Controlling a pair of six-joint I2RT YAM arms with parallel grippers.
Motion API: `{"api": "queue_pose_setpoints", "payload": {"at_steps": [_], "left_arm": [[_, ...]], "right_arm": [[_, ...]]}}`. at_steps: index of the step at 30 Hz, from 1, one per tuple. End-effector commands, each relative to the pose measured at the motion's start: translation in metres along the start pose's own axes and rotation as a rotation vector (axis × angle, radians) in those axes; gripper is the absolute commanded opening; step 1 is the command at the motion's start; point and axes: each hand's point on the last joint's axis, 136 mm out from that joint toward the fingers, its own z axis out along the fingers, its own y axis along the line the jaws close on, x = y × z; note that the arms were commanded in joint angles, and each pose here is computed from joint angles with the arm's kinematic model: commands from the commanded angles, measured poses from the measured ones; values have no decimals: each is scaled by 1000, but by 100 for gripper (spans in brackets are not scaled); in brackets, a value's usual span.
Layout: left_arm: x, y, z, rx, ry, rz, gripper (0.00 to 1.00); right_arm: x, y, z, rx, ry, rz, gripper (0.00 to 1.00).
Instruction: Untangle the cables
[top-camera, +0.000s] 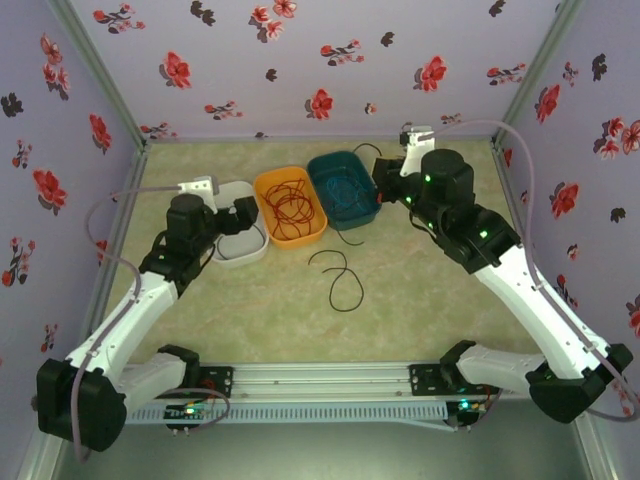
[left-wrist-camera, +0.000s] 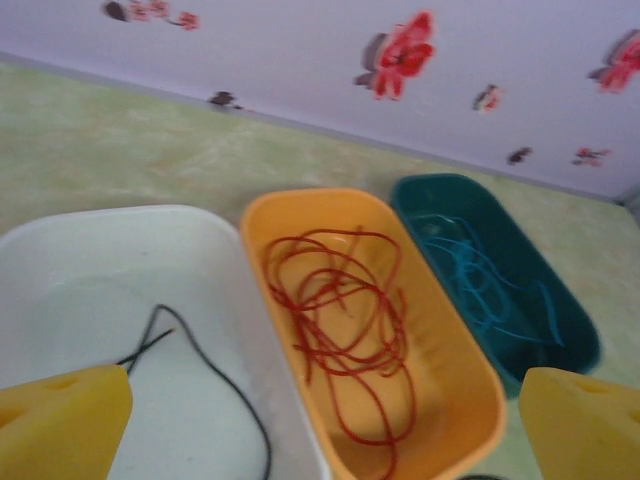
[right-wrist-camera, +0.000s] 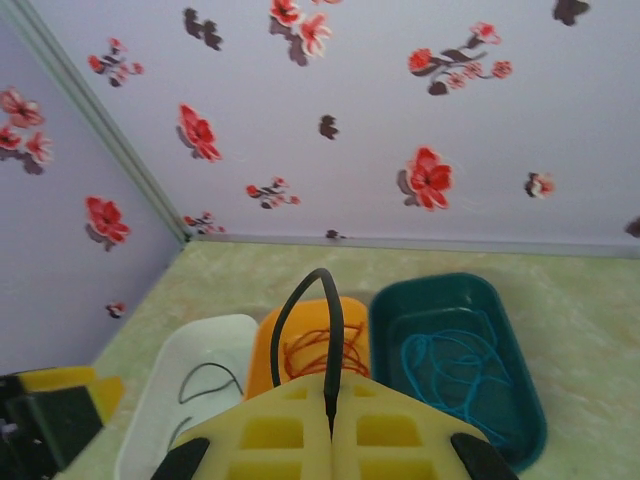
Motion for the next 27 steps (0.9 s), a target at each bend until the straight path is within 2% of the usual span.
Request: {"api": "queue_pose_setpoints", "payload": {"at_steps": [1,5,7,14,21,27], "left_arm": [[-14,-42,-6,214,-53,78,100],[-9,-78,-16,382,-47,195,100],[-3,-103,-26,475,-34,300,100],[11,-157,-43,614,-30,582,99],[18,-183,-16,525,-55,798,84],[28,-200,6,493,-44,917,83]], "right_arm": [[-19,20,-2,-97,-32,11,0],[-22,32,2,-148,-17,35,0],[-22,36,4,-170,-4,48,0],[-22,38,9,-174,13,83,0],[-20,40,14,-186,28,118,0],[-19,39,16,-190,35,137,0]]}}
